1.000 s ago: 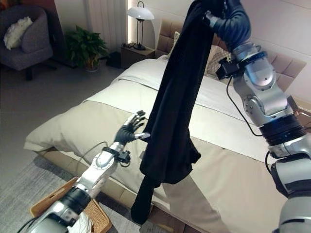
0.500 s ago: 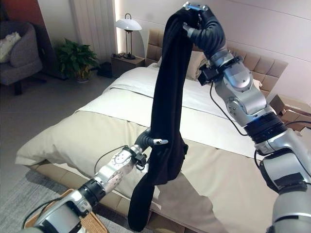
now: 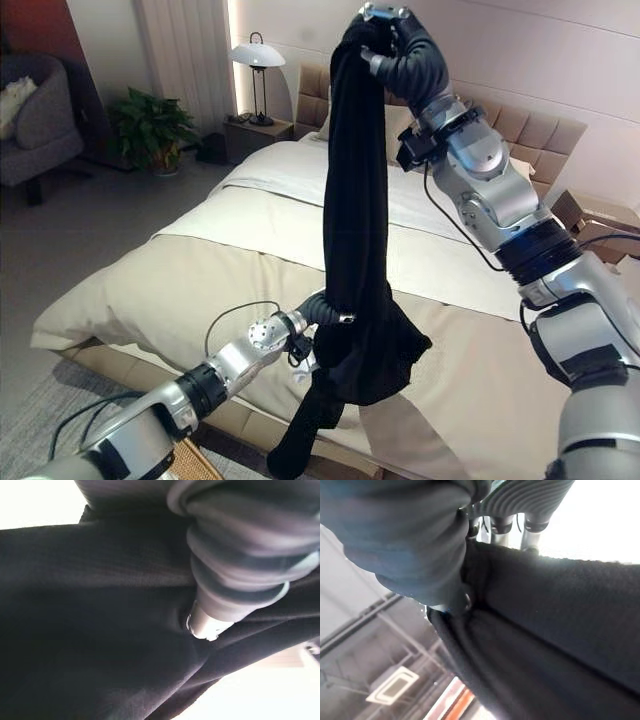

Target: Pick up clothes into the bucket

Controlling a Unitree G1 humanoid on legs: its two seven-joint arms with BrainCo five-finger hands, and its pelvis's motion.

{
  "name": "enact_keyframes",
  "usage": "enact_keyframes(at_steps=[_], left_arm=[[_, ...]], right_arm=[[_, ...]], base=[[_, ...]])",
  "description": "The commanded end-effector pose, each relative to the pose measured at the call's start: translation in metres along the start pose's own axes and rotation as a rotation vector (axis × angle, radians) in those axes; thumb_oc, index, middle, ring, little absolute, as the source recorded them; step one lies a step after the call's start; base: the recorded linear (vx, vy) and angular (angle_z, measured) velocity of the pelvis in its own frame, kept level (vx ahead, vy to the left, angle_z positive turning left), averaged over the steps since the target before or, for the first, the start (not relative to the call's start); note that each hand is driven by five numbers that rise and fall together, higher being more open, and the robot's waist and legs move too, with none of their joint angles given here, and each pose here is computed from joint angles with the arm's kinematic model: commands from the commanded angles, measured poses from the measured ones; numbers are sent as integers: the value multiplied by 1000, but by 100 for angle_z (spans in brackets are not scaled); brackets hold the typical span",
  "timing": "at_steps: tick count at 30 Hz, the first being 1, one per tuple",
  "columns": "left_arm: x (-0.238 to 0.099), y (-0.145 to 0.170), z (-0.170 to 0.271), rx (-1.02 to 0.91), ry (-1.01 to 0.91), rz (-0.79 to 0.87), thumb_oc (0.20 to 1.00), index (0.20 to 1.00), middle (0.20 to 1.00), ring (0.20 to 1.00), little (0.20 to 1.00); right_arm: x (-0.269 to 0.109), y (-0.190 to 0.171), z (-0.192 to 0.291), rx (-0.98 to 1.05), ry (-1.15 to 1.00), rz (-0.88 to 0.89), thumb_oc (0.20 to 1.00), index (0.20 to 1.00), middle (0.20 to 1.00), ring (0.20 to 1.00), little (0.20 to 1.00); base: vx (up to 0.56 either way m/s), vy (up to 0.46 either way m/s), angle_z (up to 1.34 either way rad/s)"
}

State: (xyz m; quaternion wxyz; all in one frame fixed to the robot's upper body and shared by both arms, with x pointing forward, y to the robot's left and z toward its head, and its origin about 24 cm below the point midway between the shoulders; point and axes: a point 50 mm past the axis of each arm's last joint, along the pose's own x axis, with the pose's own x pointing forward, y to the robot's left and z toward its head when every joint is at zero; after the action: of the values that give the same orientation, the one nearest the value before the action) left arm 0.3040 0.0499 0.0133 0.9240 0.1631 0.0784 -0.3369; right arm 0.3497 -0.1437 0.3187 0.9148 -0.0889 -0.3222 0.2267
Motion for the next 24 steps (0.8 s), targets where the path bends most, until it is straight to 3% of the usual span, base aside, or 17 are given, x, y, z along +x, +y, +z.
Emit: enact_keyframes(at_steps=[1,13,18,21,22,23,24], left_arm=[[-1,26,-1,143,2,133,200,200,200,200,200],[-45,63,-9,-36,-99,363,200,200,200,200,200],[-111,105,-11,-137,-216,603,200,200,200,200,200],[-147,129,-8,-93,-248,722,200,200,200,200,200],[-156,134,-5,-77,-260,750,200,200,200,200,200],[-164,142,1,-47,-285,783,200,200,200,200,200],[-174,151,10,-10,-317,822,200,200,200,200,200]], right_arm=[[18,-27,76,-36,-259,-78,200,200,200,200,200],[-11,-60,84,-63,-284,-174,200,200,200,200,200],[-46,-86,74,-59,-258,-278,200,200,200,200,200],[-63,-91,57,-31,-208,-299,200,200,200,200,200],[-69,-91,50,-18,-188,-306,784,784,784,784,784],[-72,-91,44,-6,-175,-307,1000,1000,1000,1000,1000],[-78,-90,36,2,-147,-306,1000,1000,1000,1000,1000]], base=[[0,0,0],[0,-2,2],[10,2,6],[3,1,1],[0,0,0],[0,0,0],[0,0,0]])
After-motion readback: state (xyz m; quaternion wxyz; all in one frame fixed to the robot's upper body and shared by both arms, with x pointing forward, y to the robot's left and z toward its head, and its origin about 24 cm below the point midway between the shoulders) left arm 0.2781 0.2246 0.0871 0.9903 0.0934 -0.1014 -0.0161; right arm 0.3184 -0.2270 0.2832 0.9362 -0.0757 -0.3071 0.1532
